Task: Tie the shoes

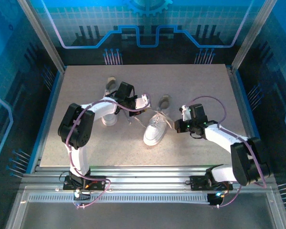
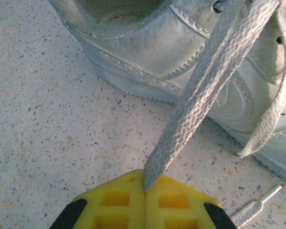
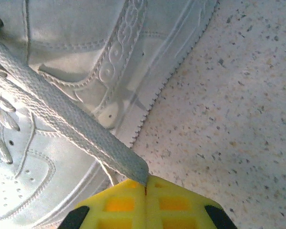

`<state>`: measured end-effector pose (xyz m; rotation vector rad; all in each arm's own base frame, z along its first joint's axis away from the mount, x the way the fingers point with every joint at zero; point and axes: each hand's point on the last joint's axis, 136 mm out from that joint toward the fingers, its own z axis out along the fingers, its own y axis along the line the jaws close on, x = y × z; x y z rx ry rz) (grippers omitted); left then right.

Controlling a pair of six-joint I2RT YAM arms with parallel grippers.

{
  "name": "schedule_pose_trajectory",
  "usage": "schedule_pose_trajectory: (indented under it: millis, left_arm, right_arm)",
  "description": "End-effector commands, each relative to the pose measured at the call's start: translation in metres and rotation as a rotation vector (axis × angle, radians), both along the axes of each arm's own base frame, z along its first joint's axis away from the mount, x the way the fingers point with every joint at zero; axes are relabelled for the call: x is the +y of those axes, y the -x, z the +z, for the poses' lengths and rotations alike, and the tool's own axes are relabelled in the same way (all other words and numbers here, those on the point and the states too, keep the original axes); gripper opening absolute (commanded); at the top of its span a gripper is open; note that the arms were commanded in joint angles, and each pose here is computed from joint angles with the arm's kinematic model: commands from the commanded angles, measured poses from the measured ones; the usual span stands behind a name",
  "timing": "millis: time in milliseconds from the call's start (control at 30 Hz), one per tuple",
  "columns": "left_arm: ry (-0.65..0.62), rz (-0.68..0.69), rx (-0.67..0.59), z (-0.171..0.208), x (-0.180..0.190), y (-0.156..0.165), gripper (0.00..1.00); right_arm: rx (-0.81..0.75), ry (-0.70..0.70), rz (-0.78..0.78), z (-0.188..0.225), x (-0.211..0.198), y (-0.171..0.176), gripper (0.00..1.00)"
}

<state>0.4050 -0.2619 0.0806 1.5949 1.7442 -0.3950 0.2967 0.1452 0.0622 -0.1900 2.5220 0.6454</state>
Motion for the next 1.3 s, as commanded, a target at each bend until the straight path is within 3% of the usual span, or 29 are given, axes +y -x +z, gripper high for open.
schedule_pose_trajectory:
  millis: [0, 233, 400, 567, 667, 767, 933, 1133, 1267]
  left_arm:
    - [0.004, 0.02, -0.042, 0.029, 0.006, -0.003, 0.0]
    - [-0.018, 0.043, -0.043, 0.032, 0.008, -0.009, 0.0]
    - [-0.023, 0.037, -0.012, 0.024, 0.002, -0.008, 0.0]
    - [-0.043, 0.1, 0.038, 0.01, 0.002, -0.017, 0.0]
    - [-0.057, 0.126, 0.067, 0.004, 0.003, -0.021, 0.0]
    - [-0.058, 0.131, 0.076, 0.004, 0.003, -0.02, 0.0]
    - [-0.054, 0.13, 0.085, 0.003, 0.003, -0.019, 0.0]
    - [-0.049, 0.13, 0.091, 0.005, 0.003, -0.017, 0.0]
    - [-0.052, 0.131, 0.093, 0.005, 0.004, -0.016, 0.0]
  right_arm:
    - [0.015, 0.074, -0.01, 0.007, -0.014, 0.001, 0.0]
    - [0.009, 0.132, -0.001, 0.015, -0.018, -0.009, 0.0]
    - [-0.039, 0.127, 0.073, 0.031, -0.008, -0.033, 0.06]
    - [-0.034, 0.111, 0.111, 0.036, 0.0, -0.066, 0.22]
    - [-0.011, 0.101, 0.082, 0.036, -0.004, -0.079, 0.42]
    - [-0.017, 0.08, 0.055, 0.044, -0.007, -0.081, 0.49]
    - [-0.079, 0.026, 0.109, 0.06, 0.003, -0.059, 0.48]
    - [-0.153, 0.128, 0.288, 0.047, 0.033, -0.014, 0.43]
    - [-0.176, 0.161, 0.323, 0.039, 0.045, -0.011, 0.43]
